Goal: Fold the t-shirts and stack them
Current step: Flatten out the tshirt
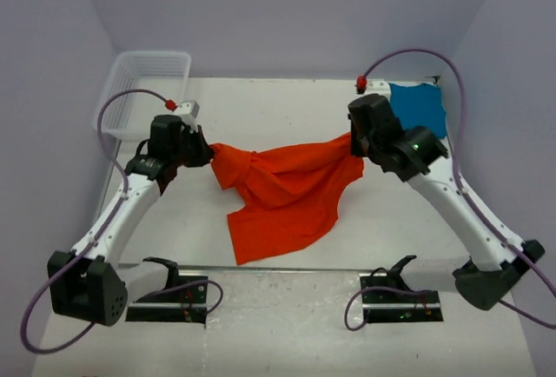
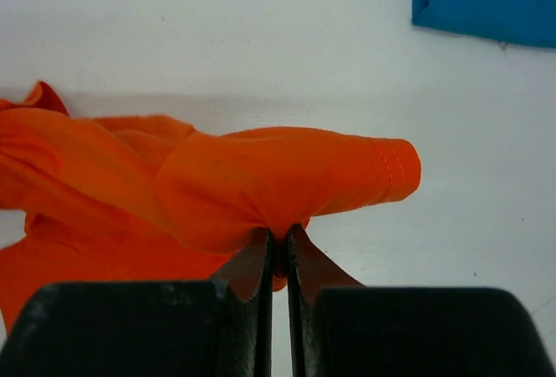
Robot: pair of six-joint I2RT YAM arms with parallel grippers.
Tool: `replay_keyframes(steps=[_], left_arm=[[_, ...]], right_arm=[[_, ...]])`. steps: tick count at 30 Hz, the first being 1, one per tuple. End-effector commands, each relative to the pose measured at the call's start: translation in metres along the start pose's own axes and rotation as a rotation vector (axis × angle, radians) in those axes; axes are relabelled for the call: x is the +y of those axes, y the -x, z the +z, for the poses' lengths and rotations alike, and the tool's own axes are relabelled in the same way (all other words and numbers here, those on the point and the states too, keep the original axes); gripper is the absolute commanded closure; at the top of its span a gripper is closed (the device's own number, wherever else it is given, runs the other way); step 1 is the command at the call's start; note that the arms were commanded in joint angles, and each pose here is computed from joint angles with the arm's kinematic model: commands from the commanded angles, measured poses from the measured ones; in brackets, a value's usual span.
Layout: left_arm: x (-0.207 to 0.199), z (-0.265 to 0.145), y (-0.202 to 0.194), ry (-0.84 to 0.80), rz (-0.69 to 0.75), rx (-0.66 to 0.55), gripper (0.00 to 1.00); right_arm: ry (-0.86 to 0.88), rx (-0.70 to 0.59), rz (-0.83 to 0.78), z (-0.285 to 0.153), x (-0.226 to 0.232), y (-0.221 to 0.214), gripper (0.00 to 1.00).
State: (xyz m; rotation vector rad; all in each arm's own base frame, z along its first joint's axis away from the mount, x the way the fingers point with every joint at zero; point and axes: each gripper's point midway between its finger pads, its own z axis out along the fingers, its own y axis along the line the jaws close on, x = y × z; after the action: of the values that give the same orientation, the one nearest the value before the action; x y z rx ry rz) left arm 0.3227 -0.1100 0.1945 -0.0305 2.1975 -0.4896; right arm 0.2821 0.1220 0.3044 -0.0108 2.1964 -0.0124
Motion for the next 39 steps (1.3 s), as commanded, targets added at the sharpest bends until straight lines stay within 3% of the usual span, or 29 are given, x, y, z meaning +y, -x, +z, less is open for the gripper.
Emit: replay_keyframes(steps=[1, 6, 12, 20, 22, 23, 24, 25, 28, 33, 34, 35, 36, 39], left_arm=[[0.025, 0.034, 0.001, 0.095, -0.005, -0.025, 1.0], [0.052, 0.077, -0.012, 0.187, 0.003, 0.025, 1.0], [0.043, 0.077, 0.001, 0.156, -0.037, -0.02, 1.0], [0.026, 0.042, 0.011, 0.096, -0.022, -0.081, 1.0], [0.029, 0.031, 0.017, 0.134, -0.035, -0.094, 0.78], [0.035, 0.027, 0.011, 0.172, -0.049, -0.06, 0.32], [0.042, 0.024, 0.013, 0.224, -0.061, -0.065, 0.05], [0.052, 0.019, 0.018, 0.295, -0.071, -0.091, 0.0], [0.054, 0.011, 0.02, 0.336, -0.041, -0.115, 0.0], [0.012, 0.023, -0.009, 0.181, 0.071, -0.018, 0.0], [0.001, 0.028, -0.021, 0.12, 0.089, 0.027, 0.0], [-0.011, 0.035, -0.035, 0.074, 0.113, 0.072, 0.0], [-0.023, 0.038, -0.042, 0.026, 0.127, 0.093, 0.0], [-0.062, 0.047, -0.069, -0.127, 0.189, 0.145, 0.0]], right_arm=[[0.036, -0.047, 0.064, 0.024, 0.017, 0.017, 1.0], [-0.007, 0.027, 0.037, 0.07, 0.021, 0.008, 1.0], [-0.057, 0.053, 0.037, 0.096, 0.014, 0.01, 1.0], [-0.057, -0.077, 0.056, 0.054, -0.002, 0.056, 1.0], [-0.068, -0.084, 0.044, 0.045, -0.008, 0.063, 1.0], [-0.069, -0.101, 0.042, 0.04, -0.011, 0.072, 1.0], [-0.065, -0.104, 0.044, 0.039, -0.011, 0.074, 1.0], [-0.06, -0.109, 0.048, 0.038, -0.012, 0.077, 1.0], [-0.035, -0.088, 0.055, 0.044, -0.007, 0.075, 1.0], [-0.022, -0.032, 0.047, 0.064, 0.002, 0.064, 1.0], [-0.026, -0.03, 0.049, 0.066, 0.001, 0.066, 0.97], [-0.036, -0.025, 0.044, 0.07, 0.001, 0.066, 0.86], [-0.051, -0.014, 0.039, 0.077, 0.001, 0.064, 0.55], [-0.085, -0.022, 0.034, 0.082, -0.004, 0.075, 0.2]])
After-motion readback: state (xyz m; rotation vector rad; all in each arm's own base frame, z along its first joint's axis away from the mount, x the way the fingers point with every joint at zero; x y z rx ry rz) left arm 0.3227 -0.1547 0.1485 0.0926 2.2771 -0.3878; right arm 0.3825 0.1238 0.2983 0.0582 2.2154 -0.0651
